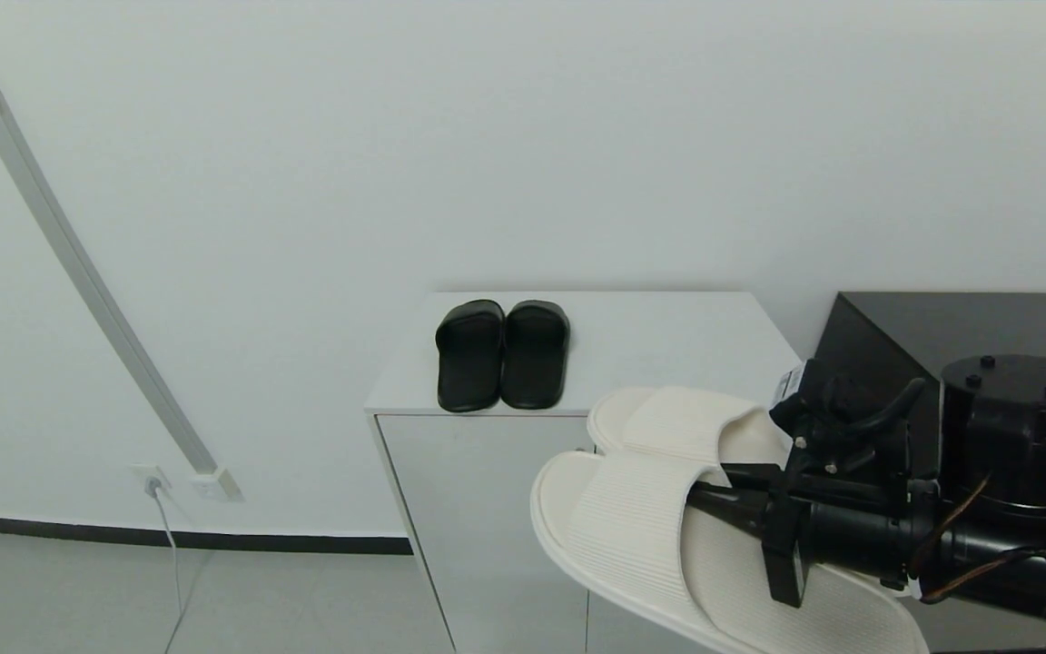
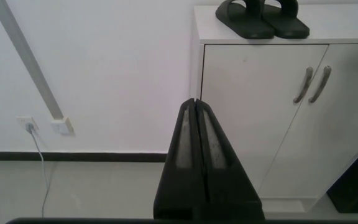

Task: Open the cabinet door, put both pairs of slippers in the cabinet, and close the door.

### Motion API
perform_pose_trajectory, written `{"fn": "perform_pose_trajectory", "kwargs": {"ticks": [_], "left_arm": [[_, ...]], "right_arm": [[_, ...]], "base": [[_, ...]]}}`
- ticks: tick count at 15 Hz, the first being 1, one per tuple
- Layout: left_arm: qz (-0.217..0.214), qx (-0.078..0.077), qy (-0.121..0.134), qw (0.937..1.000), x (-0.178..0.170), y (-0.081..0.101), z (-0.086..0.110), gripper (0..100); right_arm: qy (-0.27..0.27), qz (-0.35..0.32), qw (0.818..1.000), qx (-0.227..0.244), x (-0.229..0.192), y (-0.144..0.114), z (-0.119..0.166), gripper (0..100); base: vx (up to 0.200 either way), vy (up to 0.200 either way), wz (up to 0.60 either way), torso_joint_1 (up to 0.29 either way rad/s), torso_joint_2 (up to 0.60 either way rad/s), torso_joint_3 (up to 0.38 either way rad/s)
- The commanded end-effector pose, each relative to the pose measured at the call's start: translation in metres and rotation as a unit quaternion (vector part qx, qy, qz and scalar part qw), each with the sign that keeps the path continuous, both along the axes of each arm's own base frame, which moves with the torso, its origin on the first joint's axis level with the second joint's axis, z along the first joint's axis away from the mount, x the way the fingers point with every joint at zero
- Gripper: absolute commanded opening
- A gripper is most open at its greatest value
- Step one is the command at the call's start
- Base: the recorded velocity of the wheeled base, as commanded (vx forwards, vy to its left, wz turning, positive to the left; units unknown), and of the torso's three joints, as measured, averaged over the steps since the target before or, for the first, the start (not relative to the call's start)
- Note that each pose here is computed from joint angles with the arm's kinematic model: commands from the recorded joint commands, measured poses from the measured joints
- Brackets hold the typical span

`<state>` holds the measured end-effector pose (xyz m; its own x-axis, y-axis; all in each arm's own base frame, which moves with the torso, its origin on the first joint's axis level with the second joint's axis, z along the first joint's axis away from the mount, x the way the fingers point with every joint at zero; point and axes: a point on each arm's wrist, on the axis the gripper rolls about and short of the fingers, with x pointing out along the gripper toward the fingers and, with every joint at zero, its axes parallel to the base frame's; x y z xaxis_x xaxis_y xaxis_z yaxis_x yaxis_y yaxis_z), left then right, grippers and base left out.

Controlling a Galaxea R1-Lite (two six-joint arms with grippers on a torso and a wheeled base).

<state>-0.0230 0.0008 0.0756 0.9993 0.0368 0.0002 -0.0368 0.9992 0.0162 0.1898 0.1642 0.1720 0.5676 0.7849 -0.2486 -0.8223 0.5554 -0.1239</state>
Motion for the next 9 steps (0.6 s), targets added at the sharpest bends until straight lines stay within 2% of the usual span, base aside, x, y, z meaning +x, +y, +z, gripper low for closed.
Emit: {"fn": "perform_pose_trajectory", "kwargs": {"ticks": [1,6,7,9], "left_arm": [[0.001,0.0,0.001,1.0,0.0001,0.0,0.0,0],[0.0,0.0,0.001,1.0,0.0001,0.0,0.0,0],[0.0,0.0,0.001,1.0,0.0001,0.0,0.0,100],[0.0,0.0,0.001,1.0,0.0001,0.0,0.0,100]], "right_arm": [[0.002,0.0,1.0,-0.002,0.0007,0.0008,-0.0016,0],[0.003,0.002,1.0,-0.005,-0.0007,0.0001,-0.0049,0],[0.003,0.002,1.0,-0.005,-0.0008,0.0,-0.0051,0],[0.004,0.002,1.0,-0.005,-0.0011,-0.0002,-0.0057,0]], "base": [[0.0,0.0,0.0,0.0,0.0,0.0],[0.0,0.0,0.0,-0.149,0.35,0.199],[0.0,0.0,0.0,-0.227,0.54,0.305],[0.0,0.0,0.0,-0.234,0.55,0.317]]}}
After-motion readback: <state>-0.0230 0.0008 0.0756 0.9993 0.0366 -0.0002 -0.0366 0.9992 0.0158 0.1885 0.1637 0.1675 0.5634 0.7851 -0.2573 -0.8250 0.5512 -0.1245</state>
